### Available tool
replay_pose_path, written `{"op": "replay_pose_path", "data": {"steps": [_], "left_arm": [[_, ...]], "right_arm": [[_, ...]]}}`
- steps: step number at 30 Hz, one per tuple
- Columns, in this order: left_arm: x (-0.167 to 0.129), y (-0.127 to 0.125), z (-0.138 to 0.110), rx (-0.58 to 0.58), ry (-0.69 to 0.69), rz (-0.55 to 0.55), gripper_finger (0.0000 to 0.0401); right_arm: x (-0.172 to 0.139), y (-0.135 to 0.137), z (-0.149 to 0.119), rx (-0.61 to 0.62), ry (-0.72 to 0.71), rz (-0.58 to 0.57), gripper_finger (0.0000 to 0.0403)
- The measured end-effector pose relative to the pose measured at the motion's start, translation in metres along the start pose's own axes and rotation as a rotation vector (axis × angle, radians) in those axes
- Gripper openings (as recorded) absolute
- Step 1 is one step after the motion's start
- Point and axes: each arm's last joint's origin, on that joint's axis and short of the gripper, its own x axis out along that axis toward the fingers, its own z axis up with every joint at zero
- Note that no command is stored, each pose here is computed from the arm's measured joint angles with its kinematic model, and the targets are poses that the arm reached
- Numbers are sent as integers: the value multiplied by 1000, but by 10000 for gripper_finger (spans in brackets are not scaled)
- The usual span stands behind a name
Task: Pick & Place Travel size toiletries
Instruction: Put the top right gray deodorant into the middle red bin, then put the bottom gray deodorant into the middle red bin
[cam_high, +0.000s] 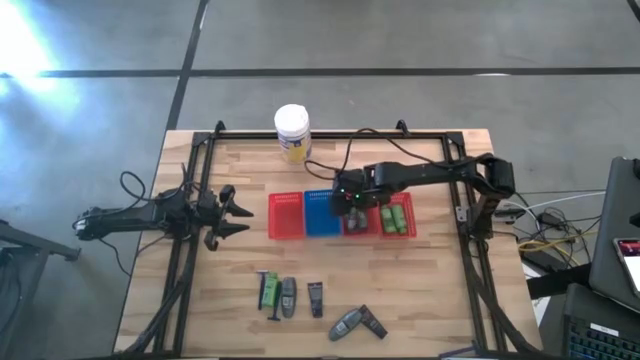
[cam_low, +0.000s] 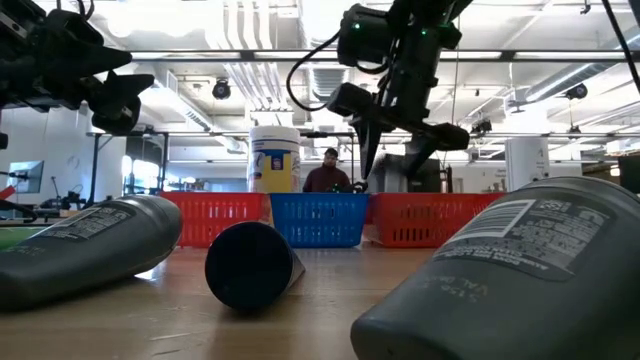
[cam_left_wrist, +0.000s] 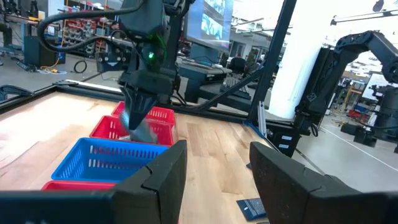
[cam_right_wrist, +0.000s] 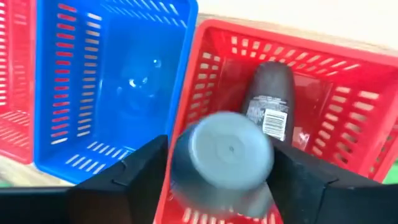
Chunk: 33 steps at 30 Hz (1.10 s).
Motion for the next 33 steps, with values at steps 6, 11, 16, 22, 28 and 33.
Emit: {"op": "replay_pose_path", "data": {"steps": [6, 11, 16, 22, 28, 33], "left_arm": [[0, 0, 0, 0, 0, 0, 181], [0, 0, 0, 0, 0, 0, 181], [0, 0, 0, 0, 0, 0, 182], [0, 0, 0, 0, 0, 0, 182], [0, 0, 0, 0, 0, 0, 182], [0, 0, 0, 0, 0, 0, 182]], "right_arm": [[-10, 1, -7, -29, -10, -15, 293], [-29, 12, -35, -186, 0, 41, 317], [-42, 25, -93, -575, 84, 126, 332], [-46, 32, -170, -977, 137, 216, 335], [-32, 40, -208, -1018, 153, 276, 322], [-20, 43, -230, -1202, 161, 268, 318]]}}
